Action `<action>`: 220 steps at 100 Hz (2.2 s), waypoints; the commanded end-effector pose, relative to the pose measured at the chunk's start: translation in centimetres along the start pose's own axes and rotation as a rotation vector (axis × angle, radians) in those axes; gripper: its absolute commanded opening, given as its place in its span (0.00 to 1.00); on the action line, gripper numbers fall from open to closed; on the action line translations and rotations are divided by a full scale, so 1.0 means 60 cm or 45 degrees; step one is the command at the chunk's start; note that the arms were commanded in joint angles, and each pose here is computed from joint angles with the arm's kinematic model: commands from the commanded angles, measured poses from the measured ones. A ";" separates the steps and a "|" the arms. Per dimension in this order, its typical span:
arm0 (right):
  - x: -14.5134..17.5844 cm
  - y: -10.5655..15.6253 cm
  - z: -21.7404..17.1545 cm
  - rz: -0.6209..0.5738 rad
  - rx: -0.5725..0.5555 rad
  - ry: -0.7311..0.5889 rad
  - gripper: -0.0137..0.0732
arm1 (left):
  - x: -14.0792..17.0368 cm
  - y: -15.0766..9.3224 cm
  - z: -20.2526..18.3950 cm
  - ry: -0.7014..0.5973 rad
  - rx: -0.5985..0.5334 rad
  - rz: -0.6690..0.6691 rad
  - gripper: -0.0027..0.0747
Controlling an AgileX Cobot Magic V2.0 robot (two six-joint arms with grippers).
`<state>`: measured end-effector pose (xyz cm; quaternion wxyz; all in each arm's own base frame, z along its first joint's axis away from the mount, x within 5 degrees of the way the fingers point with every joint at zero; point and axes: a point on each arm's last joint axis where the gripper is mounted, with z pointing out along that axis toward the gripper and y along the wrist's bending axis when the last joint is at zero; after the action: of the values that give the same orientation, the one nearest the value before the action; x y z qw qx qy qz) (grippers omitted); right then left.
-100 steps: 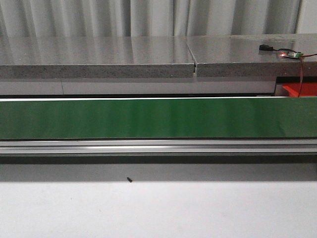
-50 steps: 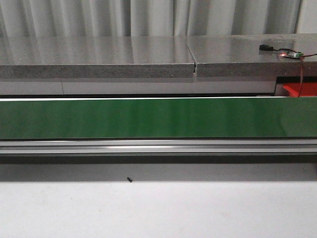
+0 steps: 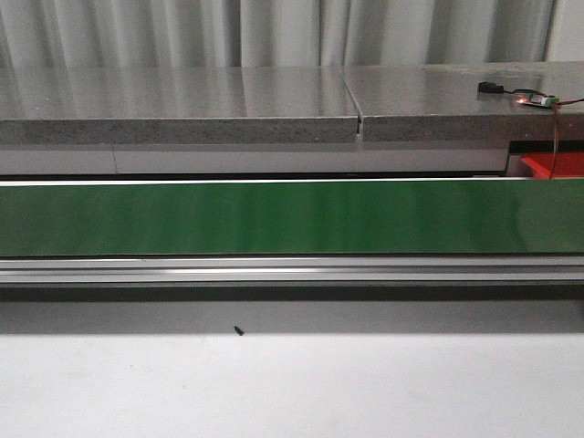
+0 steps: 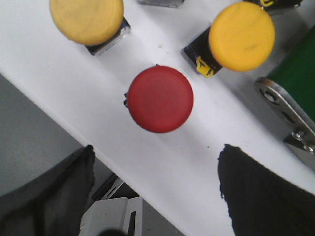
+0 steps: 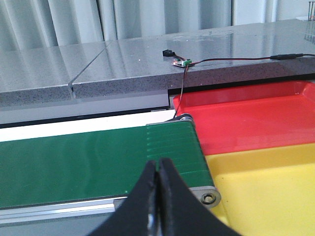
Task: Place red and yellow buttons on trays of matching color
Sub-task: 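Lower the left gripper onto a red push-button and close it, then carry the red button onto the green belt and open the left gripper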
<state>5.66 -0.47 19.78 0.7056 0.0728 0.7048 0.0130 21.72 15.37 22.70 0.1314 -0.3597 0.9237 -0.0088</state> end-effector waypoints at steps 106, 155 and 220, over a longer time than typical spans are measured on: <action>-0.022 0.002 -0.005 -0.012 -0.007 -0.148 0.08 | -0.007 -0.028 -0.085 -0.240 0.086 0.066 0.35; -0.022 0.002 -0.005 -0.012 -0.007 -0.148 0.08 | -0.035 -0.192 -0.131 -0.300 0.256 0.456 0.35; -0.022 0.002 -0.005 -0.012 -0.007 -0.148 0.08 | -0.049 -0.256 -0.070 -0.227 0.341 0.540 0.86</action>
<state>5.66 -0.47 19.78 0.7056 0.0728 0.7048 0.0130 32.98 6.14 26.02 0.1907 -0.1400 0.9699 -0.0579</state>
